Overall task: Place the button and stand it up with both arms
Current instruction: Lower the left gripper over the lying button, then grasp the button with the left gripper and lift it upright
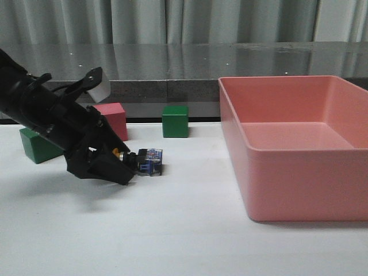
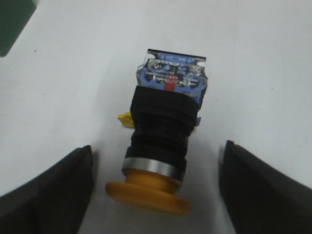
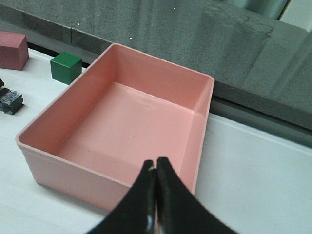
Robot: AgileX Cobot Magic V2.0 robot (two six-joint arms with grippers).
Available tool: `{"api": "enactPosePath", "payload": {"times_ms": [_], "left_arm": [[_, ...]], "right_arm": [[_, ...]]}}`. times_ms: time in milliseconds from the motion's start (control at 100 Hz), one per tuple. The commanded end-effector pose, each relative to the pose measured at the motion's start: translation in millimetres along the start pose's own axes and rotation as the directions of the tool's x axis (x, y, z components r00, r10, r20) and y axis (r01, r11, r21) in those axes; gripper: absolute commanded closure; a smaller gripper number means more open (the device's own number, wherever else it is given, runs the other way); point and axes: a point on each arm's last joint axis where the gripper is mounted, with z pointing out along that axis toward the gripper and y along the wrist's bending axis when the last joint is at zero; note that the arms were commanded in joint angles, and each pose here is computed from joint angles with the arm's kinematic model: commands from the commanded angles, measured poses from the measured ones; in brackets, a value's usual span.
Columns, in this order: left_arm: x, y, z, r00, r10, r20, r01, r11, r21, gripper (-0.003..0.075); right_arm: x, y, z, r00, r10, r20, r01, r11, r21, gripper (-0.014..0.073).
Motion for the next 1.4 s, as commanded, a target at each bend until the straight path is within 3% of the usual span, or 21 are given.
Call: {"api": "enactPosePath", "payload": {"times_ms": [0, 170, 360, 590, 680, 800, 940, 1130, 1250, 1390], "left_arm": [[-25, 4, -14, 0.997, 0.031, 0.066, -0.029, 0.999, -0.033, 0.0410], [-26, 1, -16, 0.997, 0.067, 0.048, -0.067, 0.998, -0.007, 0.0739], [-42, -11, -49, 0.986, 0.145, -0.083, -0.141, 0.989, 0.048, 0.0739], [-89, -23, -114, 0.935, 0.203, -0.289, -0.224, 0.974, -0.042, 0.0739], [-110, -31, -127, 0.870, 0.242, -0.428, -0.293, 0.955, -0.055, 0.0739], [-130, -41, -124, 0.747, 0.262, -0.610, -0.371, 0.927, -0.056, 0.0739], [-145, -55, -102, 0.586, 0.312, -0.748, -0.491, 0.871, -0.022, 0.0739], [-150, -63, -68, 0.333, 0.331, -0.883, -0.613, 0.788, 0.064, 0.0739], [-142, -59, -45, 0.260, 0.309, -0.915, -0.632, 0.770, 0.081, 0.0739], [-130, -60, -26, 0.198, 0.324, -0.925, -0.604, 0.784, 0.146, 0.0739]], "right_arm": [[-15, -3, -3, 0.995, -0.013, 0.100, 0.010, 1.000, 0.026, 0.0656], [-15, -3, -3, 0.994, -0.013, 0.110, 0.010, 1.000, 0.027, 0.0656], [-16, -4, -3, 0.993, -0.013, 0.117, 0.010, 1.000, 0.028, 0.0656], [-16, -4, -3, 0.993, -0.013, 0.117, 0.010, 1.000, 0.028, 0.0656], [-16, -4, -3, 0.993, -0.013, 0.117, 0.010, 1.000, 0.028, 0.0656], [-16, -4, -3, 0.993, -0.013, 0.116, 0.010, 1.000, 0.028, 0.0656], [-16, -4, -3, 0.993, -0.013, 0.116, 0.010, 1.000, 0.028, 0.0656], [-16, -4, -3, 0.993, -0.013, 0.116, 0.010, 1.000, 0.028, 0.0656], [-16, -4, -3, 0.993, -0.013, 0.116, 0.010, 1.000, 0.028, 0.0656], [-16, -4, -3, 0.993, -0.013, 0.116, 0.010, 1.000, 0.028, 0.0656]]}}
